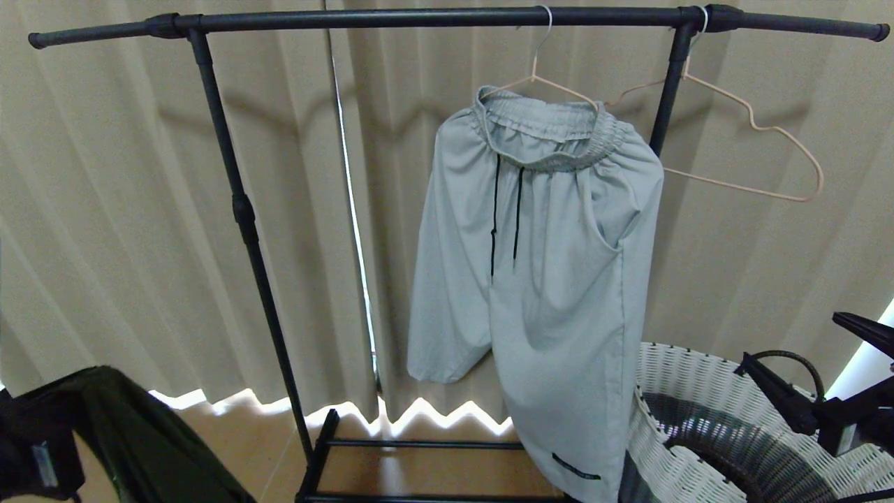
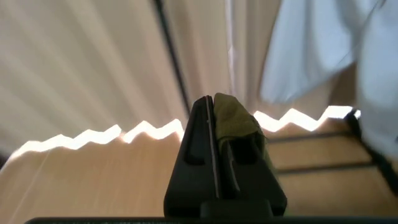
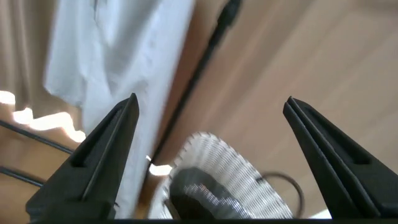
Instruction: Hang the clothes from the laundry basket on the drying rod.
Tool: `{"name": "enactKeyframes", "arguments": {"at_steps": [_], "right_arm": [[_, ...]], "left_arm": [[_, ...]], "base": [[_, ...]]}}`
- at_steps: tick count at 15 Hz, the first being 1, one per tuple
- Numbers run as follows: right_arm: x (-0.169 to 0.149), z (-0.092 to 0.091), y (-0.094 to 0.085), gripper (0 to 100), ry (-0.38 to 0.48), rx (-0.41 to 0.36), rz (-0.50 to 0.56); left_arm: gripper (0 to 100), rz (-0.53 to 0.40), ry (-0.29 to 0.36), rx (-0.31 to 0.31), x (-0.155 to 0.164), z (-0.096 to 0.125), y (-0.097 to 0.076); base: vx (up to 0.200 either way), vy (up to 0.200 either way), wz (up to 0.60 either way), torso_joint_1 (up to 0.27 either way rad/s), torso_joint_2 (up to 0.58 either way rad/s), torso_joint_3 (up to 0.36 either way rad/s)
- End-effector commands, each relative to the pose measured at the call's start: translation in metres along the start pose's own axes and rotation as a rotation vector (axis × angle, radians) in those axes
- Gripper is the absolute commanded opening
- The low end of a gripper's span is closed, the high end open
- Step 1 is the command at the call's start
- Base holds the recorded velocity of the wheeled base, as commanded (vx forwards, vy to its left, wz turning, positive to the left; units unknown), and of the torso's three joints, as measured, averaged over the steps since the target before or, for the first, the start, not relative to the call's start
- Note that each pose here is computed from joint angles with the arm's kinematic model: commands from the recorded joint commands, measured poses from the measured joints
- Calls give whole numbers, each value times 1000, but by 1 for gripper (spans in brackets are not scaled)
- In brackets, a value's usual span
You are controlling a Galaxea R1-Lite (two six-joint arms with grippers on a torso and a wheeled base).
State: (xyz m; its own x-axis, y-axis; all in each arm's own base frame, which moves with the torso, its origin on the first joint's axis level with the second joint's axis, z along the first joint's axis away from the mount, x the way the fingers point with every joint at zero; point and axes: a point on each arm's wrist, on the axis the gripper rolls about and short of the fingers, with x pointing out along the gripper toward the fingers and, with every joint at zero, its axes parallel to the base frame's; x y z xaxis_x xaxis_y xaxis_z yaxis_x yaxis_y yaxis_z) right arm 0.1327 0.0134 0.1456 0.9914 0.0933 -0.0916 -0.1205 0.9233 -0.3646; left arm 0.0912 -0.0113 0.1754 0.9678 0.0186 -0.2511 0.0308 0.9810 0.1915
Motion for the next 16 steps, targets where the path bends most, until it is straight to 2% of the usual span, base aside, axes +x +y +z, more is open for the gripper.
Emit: {"name": "enactKeyframes", "arguments": {"at_steps": [1,3,4,7,10,12,16], "right_arm": [[-2,-5,-5,100,24,15,-35],[-1,-6,-6,100,32,35,-42],[0,-6,-6,100,40,73,-38],[-2,-9,-4,100,44,100,-14],[-2,-12,-2,100,51,156,8],[-4,-15,0,100,66,169,12],[4,-17,0,100,88,185,17]], "left_arm": [[0,39,-59,-26,-49,-29,6],[0,15,-72,-21,-58,-34,6],[0,-32,-89,-19,-58,-31,5],[0,-134,-119,-19,-59,-28,3],[0,-148,-193,-19,-60,-18,4],[0,-146,-207,-18,-56,-13,5],[0,-157,-193,-15,-48,-10,4]], "base": [[0,0,0,0,0,0],[0,0,0,0,0,0],[0,0,0,0,0,0],[0,0,0,0,0,0],[0,0,0,19,-140,-125],[0,0,0,71,-381,-312],[0,0,0,107,-428,-343]]}}
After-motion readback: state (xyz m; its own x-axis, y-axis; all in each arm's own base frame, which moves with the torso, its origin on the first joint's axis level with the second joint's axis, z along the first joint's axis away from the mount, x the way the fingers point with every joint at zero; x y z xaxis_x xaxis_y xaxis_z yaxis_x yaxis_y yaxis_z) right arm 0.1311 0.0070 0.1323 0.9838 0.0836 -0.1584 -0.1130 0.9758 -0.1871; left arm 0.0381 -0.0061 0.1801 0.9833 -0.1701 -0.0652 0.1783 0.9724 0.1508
